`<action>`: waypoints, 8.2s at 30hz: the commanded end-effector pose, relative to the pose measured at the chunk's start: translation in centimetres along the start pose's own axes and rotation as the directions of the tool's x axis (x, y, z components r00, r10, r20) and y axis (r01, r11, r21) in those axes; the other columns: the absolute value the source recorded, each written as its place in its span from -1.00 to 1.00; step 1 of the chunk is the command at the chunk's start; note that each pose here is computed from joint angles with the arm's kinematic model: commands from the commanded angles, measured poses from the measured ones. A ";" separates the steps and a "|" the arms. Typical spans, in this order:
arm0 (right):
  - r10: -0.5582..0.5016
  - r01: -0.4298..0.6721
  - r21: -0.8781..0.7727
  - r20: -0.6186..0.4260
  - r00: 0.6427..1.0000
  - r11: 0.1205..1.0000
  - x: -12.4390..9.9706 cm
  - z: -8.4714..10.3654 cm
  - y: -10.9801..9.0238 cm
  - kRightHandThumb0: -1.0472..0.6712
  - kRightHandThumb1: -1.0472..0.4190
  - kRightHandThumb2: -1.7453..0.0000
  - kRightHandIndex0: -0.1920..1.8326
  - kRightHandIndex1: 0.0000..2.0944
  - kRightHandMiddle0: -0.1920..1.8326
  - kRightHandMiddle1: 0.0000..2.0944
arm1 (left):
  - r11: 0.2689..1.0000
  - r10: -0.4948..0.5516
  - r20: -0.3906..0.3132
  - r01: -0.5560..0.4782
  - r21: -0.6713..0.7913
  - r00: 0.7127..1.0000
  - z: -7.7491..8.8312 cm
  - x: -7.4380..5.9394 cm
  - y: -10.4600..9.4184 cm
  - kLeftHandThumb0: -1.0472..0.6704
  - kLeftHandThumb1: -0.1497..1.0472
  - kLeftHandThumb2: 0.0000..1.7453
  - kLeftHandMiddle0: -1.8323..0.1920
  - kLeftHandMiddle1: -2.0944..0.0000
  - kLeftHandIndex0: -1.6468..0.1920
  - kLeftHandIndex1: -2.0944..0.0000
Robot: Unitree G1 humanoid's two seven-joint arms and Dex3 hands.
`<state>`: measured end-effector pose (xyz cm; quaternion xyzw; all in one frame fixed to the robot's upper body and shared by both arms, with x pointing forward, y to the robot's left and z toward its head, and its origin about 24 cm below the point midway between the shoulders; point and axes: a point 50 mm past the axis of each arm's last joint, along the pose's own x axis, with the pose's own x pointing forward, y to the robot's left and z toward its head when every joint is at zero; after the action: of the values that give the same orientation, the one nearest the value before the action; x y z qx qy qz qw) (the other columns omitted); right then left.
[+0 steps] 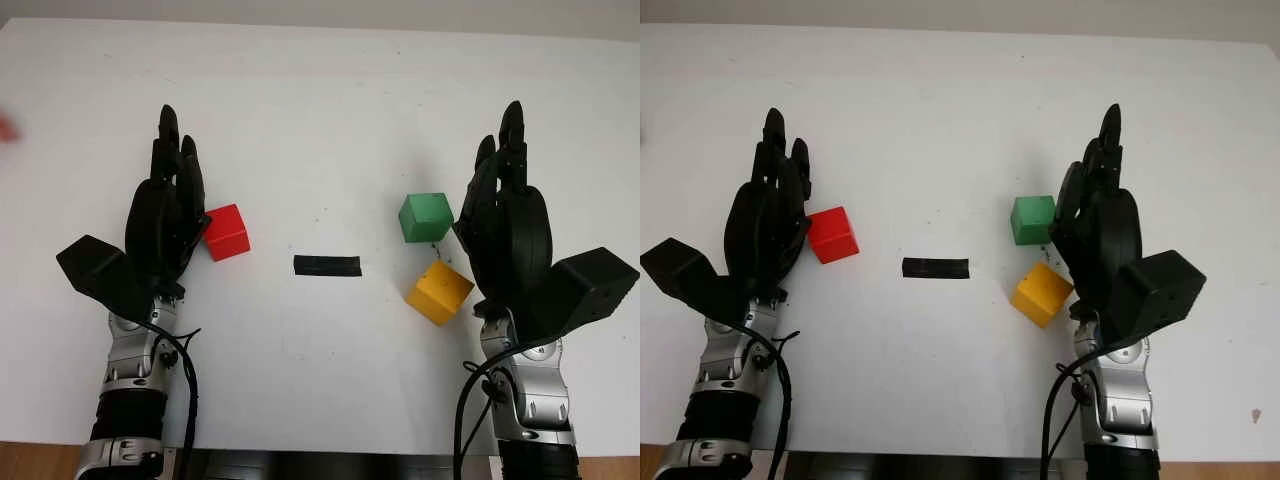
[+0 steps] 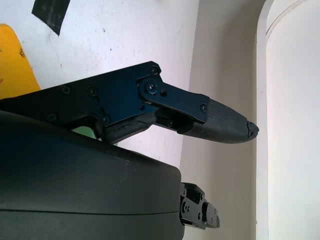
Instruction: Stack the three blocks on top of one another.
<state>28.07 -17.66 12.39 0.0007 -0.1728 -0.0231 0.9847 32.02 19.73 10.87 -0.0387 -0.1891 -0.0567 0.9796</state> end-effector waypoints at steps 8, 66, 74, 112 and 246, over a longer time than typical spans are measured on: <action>0.001 -0.001 -0.005 0.013 1.000 1.000 -0.1 0.2 0.0 -0.64 -1.00 0.15 -1.00 -1.00 -1.00 -1.00 | 1.000 0.004 0.005 -0.004 0.001 1.000 0.0 -0.2 0.1 -0.60 1.00 -0.23 1.00 0.99 1.00 1.00; -0.017 0.017 0.000 0.025 1.000 1.000 -0.5 0.8 -0.1 -0.63 -1.00 0.18 -1.00 -1.00 -1.00 -1.00 | 0.141 -0.031 -0.219 0.221 0.965 0.975 8.9 -1.8 0.1 -0.88 0.99 -0.90 0.90 0.96 0.49 0.95; -0.015 0.015 -0.001 0.032 0.999 1.000 -0.5 0.9 -0.1 -0.62 -1.00 0.18 -1.00 -1.00 -1.00 -1.00 | 0.086 0.012 -0.237 0.236 0.968 0.971 8.1 -2.0 -0.3 -0.83 0.97 -0.93 0.91 0.95 0.38 0.91; -0.024 0.025 -0.003 0.029 0.999 1.000 -0.2 1.0 -0.6 -0.61 -1.00 0.16 -1.00 -1.00 -1.00 -1.00 | 0.035 -0.017 -0.070 0.070 0.997 0.997 7.3 -1.8 -0.6 -0.13 0.88 -0.94 0.54 0.93 0.12 0.38; -0.059 0.063 -0.045 0.072 0.996 0.997 -0.1 1.8 -0.6 -0.65 -1.00 0.25 -1.00 -1.00 -1.00 -1.00 | 0.916 -0.238 0.141 0.175 0.360 0.961 6.6 4.4 -2.8 -0.64 1.00 -0.27 0.96 0.96 0.95 0.98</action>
<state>27.55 -17.79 13.14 -0.0050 -0.1902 -0.0531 0.9803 32.93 16.80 18.87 0.1660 -0.2918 -0.1354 0.9322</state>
